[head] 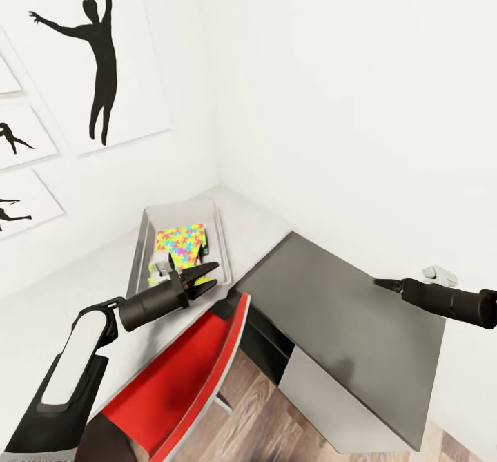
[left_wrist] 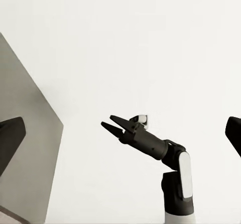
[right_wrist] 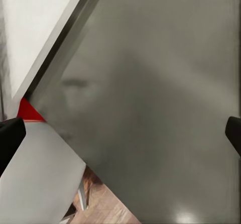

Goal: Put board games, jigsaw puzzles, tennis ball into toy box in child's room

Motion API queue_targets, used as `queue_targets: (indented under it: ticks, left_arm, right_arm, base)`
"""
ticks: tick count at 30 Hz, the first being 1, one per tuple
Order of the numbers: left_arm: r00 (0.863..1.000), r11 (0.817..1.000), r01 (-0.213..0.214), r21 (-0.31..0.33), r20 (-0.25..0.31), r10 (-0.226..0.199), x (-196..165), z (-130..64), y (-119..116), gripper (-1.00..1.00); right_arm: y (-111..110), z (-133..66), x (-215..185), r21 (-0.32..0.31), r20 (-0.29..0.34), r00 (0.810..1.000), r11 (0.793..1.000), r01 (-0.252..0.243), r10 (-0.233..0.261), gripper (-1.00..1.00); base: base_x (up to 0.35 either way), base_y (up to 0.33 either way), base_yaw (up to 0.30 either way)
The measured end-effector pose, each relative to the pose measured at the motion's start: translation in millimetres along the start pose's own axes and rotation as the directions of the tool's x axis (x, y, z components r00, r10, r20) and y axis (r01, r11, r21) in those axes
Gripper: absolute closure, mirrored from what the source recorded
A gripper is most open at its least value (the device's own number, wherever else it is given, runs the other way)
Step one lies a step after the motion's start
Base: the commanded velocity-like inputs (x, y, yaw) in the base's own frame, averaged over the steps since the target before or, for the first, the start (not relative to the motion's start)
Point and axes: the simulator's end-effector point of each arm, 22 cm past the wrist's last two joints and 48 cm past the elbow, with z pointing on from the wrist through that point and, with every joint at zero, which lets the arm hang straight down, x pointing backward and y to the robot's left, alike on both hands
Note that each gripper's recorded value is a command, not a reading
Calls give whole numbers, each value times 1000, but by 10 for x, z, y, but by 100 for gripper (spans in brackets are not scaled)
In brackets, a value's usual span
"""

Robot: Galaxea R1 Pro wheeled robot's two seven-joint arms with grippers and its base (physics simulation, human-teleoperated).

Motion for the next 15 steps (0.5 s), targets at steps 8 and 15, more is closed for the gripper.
queue_targets:
  ticks: [8, 15]
  left_arm:
    - [1000, 1000, -13, -16, -8, 13, 37, 82, -44, -100]
    - [1000, 1000, -23, -18, -9, 23, 49, 106, -98, -100]
  right_arm:
    - [32, -50, -36, -3, 11, 1000, 1000, 5, -5, -100]
    - [59, -94, -67, -6, 20, 1000, 1000, 8, -8, -100]
  base:
    - [0, 0, -90]
    - [0, 0, -90]
